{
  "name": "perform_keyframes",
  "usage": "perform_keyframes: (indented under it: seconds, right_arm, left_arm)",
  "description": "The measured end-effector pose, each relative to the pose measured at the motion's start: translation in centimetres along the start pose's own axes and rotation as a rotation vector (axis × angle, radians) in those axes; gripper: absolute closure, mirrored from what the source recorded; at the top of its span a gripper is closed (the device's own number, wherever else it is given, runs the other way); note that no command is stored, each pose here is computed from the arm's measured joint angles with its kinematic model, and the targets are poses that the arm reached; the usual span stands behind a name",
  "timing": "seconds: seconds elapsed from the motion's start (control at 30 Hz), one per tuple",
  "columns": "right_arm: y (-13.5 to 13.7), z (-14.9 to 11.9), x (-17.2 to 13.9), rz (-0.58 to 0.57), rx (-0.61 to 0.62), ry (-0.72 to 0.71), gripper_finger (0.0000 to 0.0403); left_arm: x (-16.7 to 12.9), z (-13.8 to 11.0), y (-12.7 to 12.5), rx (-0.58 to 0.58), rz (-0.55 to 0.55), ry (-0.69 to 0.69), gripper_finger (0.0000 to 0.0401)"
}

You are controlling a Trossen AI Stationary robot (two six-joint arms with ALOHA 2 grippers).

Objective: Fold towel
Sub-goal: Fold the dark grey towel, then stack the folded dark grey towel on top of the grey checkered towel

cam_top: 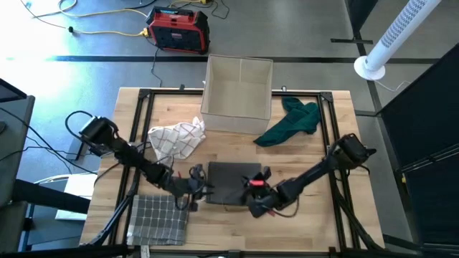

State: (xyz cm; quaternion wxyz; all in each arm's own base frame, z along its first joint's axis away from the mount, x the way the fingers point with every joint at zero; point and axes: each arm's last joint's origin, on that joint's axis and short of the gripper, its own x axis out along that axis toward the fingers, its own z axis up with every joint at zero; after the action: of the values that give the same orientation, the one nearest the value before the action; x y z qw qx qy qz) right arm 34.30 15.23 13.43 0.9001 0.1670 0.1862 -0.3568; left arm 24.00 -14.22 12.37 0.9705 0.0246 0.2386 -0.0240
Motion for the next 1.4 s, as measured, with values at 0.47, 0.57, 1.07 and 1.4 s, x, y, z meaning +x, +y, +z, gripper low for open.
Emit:
perform_keyframes:
  seconds: [0.47, 0.57, 1.07, 1.4]
  right_arm:
    - [-1.9, -2.4, 4.3, -0.086, -0.038, 0.136, 0.0403]
    - [-2.0, -3.1, 4.5, -0.099, -0.049, 0.138, 0.0403]
    - [0.8, 2.5, -5.4, 0.177, -0.018, 0.071, 0.0403]
    - [-0.1, 4.0, -14.2, 0.402, -0.078, 0.193, 0.0403]
  left_arm:
    - [1.1, -4.1, -2.1, -0.036, 0.037, 0.094, 0.0355]
    - [1.0, -4.1, -2.2, -0.035, 0.033, 0.088, 0.0355]
    - [-3.2, 3.4, -2.1, 0.086, 0.009, -0.193, 0.0355]
    - [-2.1, 4.9, 2.4, -0.031, 0.071, -0.167, 0.0355]
